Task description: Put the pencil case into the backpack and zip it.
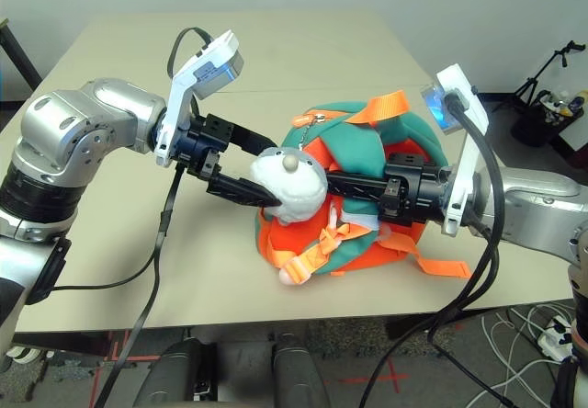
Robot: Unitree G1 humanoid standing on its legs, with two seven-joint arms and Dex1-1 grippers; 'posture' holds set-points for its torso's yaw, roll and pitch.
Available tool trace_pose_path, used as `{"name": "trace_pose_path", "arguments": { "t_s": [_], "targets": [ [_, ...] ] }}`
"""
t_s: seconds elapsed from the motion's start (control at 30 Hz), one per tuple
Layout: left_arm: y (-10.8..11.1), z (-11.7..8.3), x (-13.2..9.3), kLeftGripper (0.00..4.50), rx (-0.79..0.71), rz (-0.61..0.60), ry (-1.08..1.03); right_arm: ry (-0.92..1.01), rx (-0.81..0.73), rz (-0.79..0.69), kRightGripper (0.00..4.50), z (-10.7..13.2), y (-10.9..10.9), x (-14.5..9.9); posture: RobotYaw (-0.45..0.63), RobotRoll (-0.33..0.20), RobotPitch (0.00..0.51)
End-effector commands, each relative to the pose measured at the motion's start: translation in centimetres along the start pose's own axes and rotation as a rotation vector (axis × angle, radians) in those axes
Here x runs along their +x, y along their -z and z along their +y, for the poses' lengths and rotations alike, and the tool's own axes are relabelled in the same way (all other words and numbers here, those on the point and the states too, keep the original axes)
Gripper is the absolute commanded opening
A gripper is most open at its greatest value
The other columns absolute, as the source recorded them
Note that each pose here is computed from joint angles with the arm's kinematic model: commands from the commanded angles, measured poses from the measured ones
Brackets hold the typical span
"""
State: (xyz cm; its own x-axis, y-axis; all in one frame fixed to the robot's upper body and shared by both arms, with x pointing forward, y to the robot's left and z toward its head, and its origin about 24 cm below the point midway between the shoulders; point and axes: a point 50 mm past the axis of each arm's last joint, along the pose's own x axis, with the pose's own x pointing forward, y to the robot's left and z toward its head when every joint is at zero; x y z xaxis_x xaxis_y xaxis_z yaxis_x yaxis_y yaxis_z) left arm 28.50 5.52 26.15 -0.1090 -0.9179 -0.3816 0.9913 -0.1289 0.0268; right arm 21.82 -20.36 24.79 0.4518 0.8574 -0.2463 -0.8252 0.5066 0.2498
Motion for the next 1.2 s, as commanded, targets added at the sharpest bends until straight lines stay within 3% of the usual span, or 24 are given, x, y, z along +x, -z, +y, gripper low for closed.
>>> {"name": "trace_pose_path", "arguments": {
  "t_s": [0.03,0.1,0.37,0.5,0.83,0.93,1.2],
  "targets": [
    [0.0,0.1,0.1,4.34,0.003,-0.001,-0.004,-0.023,-0.004,0.019,0.09,0.2,0.1,0.3,-0.08,0.000,0.082],
    [0.0,0.0,0.1,3.98,0.003,0.000,-0.003,-0.022,-0.004,0.021,0.09,0.2,0.1,0.3,-0.08,0.000,0.081],
    [0.0,-0.2,0.1,1.24,0.010,0.000,0.020,-0.020,-0.007,0.021,0.09,0.1,0.1,0.3,-0.08,0.000,0.077],
    [-0.5,-0.1,-0.4,0.20,0.013,-0.032,0.012,-0.021,-0.007,0.022,0.09,0.2,0.1,0.3,-0.08,0.000,0.077],
    [-0.5,0.3,-5.1,0.14,-0.105,-0.080,-0.099,-0.020,-0.001,0.024,0.09,0.2,0.3,0.2,-0.08,0.000,0.085],
    [1.0,0.0,-7.2,0.14,-0.211,-0.070,-0.155,-0.019,0.002,0.024,0.09,0.2,0.4,0.2,-0.08,0.000,0.086],
    [4.0,-1.3,-8.9,0.14,-0.366,-0.035,-0.203,-0.022,0.009,0.025,0.09,0.1,0.5,0.3,-0.07,0.000,0.094]
  ]
}}
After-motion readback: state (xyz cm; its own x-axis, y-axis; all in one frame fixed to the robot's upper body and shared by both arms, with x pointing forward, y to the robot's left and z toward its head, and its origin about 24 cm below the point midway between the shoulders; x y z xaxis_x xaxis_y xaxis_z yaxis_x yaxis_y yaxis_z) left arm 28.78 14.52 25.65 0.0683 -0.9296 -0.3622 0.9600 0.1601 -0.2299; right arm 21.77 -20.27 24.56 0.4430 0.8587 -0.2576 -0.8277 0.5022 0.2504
